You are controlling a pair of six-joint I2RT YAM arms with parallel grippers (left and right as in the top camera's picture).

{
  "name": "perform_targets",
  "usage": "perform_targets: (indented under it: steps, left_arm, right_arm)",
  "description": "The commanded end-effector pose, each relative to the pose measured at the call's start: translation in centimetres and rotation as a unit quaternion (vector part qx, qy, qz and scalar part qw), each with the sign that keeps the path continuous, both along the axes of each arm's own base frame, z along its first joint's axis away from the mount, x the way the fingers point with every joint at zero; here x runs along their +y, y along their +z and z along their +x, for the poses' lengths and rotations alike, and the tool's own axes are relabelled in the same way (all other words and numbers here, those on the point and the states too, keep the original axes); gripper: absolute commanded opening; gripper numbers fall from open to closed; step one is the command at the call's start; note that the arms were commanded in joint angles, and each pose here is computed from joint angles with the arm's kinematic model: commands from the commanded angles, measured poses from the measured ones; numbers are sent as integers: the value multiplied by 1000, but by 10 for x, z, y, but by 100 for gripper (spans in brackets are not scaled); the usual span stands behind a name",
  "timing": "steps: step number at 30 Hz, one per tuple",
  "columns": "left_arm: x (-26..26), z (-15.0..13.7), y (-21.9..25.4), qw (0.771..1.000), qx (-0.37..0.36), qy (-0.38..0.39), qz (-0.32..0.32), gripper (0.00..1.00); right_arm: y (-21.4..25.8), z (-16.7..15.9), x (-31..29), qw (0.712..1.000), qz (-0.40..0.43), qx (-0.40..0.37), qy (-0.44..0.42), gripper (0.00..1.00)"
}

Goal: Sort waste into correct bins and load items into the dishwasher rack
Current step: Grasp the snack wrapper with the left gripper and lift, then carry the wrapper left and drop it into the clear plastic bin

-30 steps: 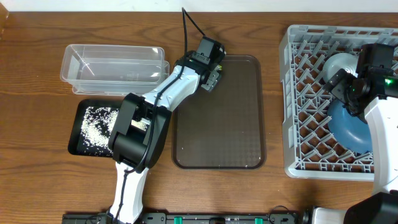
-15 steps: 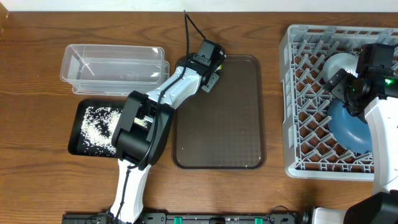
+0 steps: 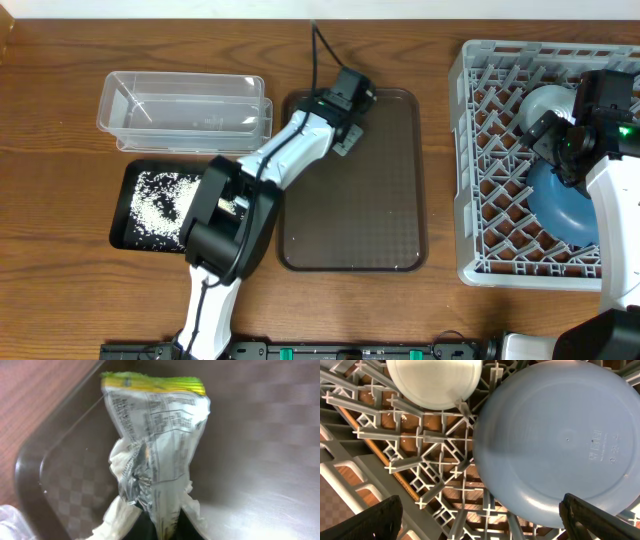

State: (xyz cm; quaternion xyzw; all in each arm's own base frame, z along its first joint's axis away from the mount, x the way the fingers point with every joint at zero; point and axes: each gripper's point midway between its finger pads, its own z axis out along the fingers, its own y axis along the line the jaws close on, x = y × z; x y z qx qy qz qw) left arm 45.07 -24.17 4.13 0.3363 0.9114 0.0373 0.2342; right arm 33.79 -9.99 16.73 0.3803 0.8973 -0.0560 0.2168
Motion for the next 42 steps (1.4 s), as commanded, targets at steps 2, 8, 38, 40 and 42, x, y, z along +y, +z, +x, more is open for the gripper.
perform_targets:
  steps: [2, 8, 38, 40, 42]
  left_arm:
    - [-7, -8, 41, 1000, -24, -13, -12, 6]
    - [3, -4, 73, 998, -53, 31, -31, 6]
    - [263, 11, 120, 588, -50, 737, -329, 11]
    - [267, 9, 116, 536, -45, 768, -349, 14]
    - [269, 9, 115, 498, -41, 786, -365, 21]
  right_arm:
    - [7, -1, -6, 1000, -10, -6, -4, 99]
    - [7, -1, -6, 1000, -10, -6, -4, 99]
    - [7, -1, -6, 1000, -10, -6, -4, 99]
    - [7, -1, -6, 1000, -10, -6, -4, 99]
    - [7, -1, -6, 1000, -10, -6, -4, 99]
